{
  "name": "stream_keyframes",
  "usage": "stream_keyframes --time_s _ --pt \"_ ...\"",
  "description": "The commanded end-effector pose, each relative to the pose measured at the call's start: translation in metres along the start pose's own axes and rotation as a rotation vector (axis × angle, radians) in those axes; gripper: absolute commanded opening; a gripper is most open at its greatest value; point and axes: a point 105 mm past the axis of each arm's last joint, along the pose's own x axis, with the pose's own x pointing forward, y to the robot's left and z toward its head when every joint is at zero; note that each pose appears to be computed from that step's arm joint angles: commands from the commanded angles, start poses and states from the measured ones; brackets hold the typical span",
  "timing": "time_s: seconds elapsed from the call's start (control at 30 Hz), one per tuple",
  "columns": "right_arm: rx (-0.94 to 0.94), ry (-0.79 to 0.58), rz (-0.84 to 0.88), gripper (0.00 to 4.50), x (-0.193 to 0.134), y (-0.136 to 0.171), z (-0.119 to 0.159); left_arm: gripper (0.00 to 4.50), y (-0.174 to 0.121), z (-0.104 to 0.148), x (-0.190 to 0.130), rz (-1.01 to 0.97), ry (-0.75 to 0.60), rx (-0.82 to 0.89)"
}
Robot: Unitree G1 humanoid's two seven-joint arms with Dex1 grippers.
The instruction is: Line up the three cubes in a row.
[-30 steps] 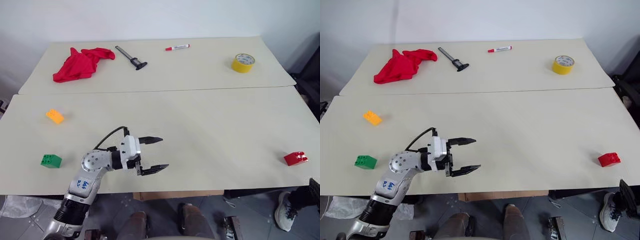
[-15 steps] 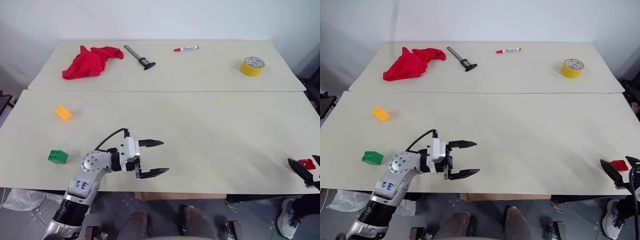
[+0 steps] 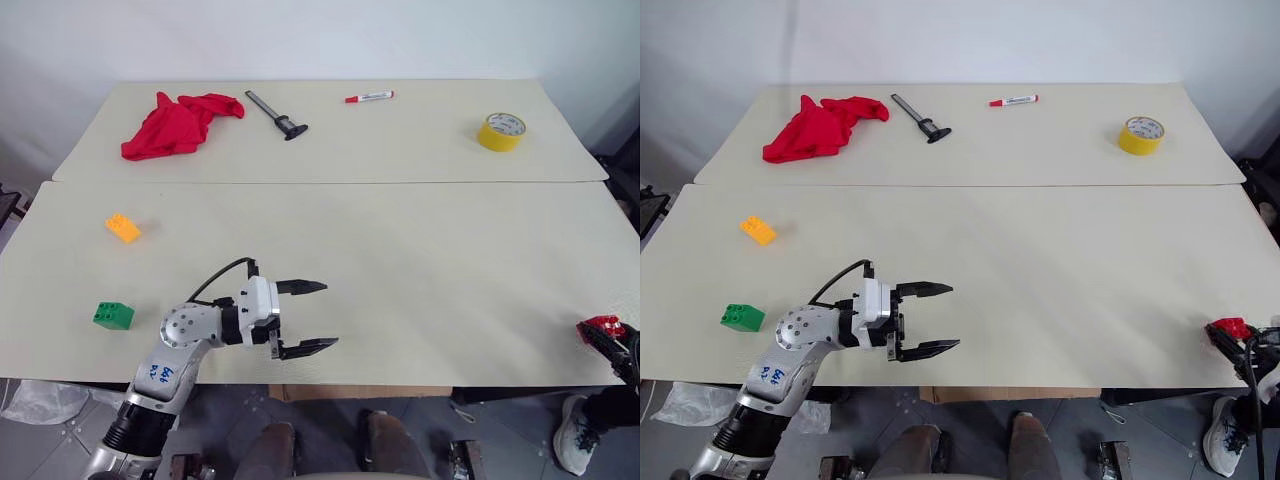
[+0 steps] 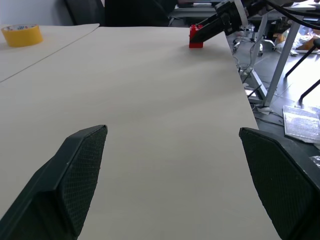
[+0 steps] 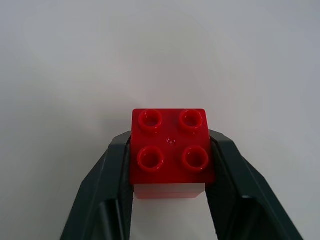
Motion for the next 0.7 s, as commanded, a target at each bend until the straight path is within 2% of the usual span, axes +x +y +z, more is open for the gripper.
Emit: stream_keyframes --time_s 0.03,0.2,0.37,0.43,0.57,0.7 --pt "-0.162 -0.126 0.44 1.5 0.01 0.071 0.054 4.5 0.005 0.005 -0.01 0.059 -0.003 0.027" --pt "-0.401 -0.089 0.921 1.5 0.042 0.16 0.094 4.5 0.007 -0.004 -0.025 0.178 0.01 -0.019" --pt "-0.575 -0.059 1.2 1.5 0.072 0.221 0.103 4.5 -0.001 -0.015 -0.043 0.271 0.046 -0.056" --pt "-0.597 -0.071 1.251 1.5 0.084 0.233 0.105 4.5 -0.003 -0.014 -0.05 0.304 0.062 -0.059" --pt "-0.663 -0.028 1.33 1.5 0.101 0.245 0.088 4.5 -0.006 -0.014 -0.062 0.368 0.089 -0.062" --pt "-0.682 -0.055 1.327 1.5 0.115 0.255 0.08 4.5 -0.01 -0.01 -0.068 0.413 0.092 -0.065"
